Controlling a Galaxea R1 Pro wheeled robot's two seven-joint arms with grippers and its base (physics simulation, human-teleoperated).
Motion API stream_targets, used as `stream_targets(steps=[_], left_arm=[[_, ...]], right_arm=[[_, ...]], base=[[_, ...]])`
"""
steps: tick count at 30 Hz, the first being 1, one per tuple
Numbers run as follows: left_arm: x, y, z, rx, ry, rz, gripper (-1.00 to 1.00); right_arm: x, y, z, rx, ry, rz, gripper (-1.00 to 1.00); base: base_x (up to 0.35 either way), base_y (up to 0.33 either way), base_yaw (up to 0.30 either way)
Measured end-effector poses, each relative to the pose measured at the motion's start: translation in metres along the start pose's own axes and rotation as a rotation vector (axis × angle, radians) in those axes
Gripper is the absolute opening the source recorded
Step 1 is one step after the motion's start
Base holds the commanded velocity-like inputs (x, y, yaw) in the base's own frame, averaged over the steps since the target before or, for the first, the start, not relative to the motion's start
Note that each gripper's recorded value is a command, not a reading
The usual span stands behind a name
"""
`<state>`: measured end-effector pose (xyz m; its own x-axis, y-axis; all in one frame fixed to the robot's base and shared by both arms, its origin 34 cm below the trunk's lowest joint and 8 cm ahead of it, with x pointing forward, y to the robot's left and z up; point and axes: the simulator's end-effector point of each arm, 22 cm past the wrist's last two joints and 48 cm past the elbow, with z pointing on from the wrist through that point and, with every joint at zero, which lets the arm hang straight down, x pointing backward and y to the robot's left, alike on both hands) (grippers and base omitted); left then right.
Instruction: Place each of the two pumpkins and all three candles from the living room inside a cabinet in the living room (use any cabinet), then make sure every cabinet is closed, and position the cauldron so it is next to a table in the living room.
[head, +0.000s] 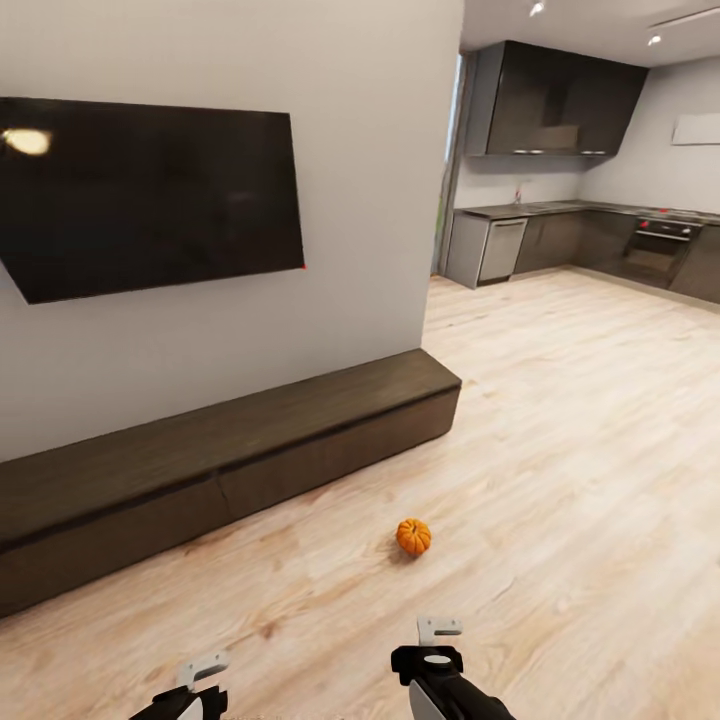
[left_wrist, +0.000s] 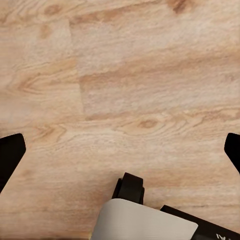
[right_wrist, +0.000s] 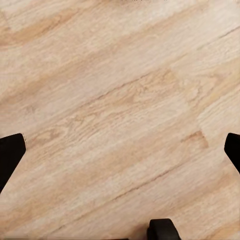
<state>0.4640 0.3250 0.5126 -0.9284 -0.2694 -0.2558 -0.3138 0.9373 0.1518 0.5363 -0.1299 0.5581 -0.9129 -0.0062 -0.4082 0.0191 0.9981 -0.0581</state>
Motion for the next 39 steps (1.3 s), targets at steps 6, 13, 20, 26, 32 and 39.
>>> stream_targets(steps=[6, 13, 20, 26, 32, 39], left_arm=[[0.001, 0.0, 0.001, -0.001, 0.003, 0.001, 1.0], [0.003, 0.0, 0.001, -0.002, 0.005, 0.001, 1.0], [0.004, 0.001, 0.002, -0.003, 0.008, 0.003, 1.0], [0.006, 0.001, 0.003, -0.004, 0.013, 0.004, 1.0], [0.007, 0.001, 0.004, -0.005, 0.016, 0.004, 1.0], [0.009, 0.001, 0.005, -0.006, 0.019, 0.006, 1.0]], right_arm=[[0.001, 0.0, 0.001, 0.0, 0.001, -0.001, 1.0], [0.003, 0.0, 0.001, 0.0, 0.004, -0.003, 1.0], [0.003, 0.001, 0.002, -0.001, 0.003, -0.004, 1.0], [0.005, 0.0, 0.003, 0.001, 0.007, -0.003, 1.0], [0.006, -0.008, 0.004, 0.039, 0.01, -0.002, 1.0], [0.009, -0.022, 0.005, 0.091, 0.024, 0.03, 1.0]], base=[[0.003, 0.0, 0.265], [0.142, -0.08, 0.265], [0.228, -0.012, 0.265], [0.019, 0.0, 0.265], [0.001, 0.0, 0.265], [0.013, 0.0, 0.249]])
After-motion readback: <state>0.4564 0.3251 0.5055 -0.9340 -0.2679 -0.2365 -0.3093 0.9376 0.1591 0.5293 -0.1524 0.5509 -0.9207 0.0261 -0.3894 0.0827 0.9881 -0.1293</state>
